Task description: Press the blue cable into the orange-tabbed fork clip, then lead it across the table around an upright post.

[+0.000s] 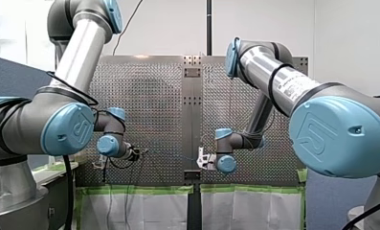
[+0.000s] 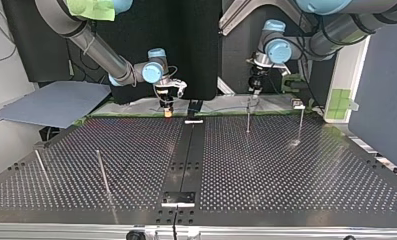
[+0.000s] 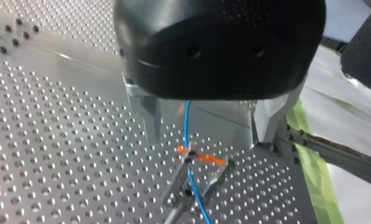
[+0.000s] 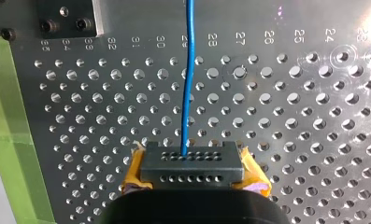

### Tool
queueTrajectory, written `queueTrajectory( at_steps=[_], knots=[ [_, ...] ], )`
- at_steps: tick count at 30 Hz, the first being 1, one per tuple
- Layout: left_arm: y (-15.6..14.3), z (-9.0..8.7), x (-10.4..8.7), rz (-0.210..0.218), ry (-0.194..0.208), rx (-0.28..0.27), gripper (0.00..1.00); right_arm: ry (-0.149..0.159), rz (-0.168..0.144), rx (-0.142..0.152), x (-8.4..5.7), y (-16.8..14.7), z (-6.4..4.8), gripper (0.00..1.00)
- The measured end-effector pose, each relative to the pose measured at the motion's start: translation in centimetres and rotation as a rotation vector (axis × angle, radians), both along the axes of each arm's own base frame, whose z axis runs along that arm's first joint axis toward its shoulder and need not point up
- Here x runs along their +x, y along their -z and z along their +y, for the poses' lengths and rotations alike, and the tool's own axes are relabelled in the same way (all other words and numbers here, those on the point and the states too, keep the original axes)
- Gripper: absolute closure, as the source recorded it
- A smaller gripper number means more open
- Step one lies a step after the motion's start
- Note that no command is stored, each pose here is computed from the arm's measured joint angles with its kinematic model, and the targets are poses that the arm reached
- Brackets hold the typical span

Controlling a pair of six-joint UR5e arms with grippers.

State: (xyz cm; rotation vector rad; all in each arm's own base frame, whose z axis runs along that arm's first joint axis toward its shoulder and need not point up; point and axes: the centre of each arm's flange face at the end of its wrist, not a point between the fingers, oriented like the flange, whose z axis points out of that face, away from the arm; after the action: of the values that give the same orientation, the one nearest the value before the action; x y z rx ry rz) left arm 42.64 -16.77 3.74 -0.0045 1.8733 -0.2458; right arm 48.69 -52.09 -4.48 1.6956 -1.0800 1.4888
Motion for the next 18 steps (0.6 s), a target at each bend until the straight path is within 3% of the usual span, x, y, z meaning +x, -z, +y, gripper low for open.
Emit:
queueTrajectory(
  at_steps=[4, 11, 18],
  knots=[
    [-0.01, -0.42, -0.18, -0.001, 0.002, 0.004, 0.0, 0.0, 0.001, 0.002, -0.04, 0.08, 0.01, 1.0],
    [0.0, -0.51, -0.34, -0.004, -0.036, 0.021, 0.0, 0.002, 0.0, 0.002, -0.09, 0.16, -0.02, 1.0],
    [0.72, -0.8, -0.37, -0.006, -0.047, 0.034, 0.0, 0.002, 0.0, 0.003, -0.1, 0.27, 0.0, 1.0]
  ],
)
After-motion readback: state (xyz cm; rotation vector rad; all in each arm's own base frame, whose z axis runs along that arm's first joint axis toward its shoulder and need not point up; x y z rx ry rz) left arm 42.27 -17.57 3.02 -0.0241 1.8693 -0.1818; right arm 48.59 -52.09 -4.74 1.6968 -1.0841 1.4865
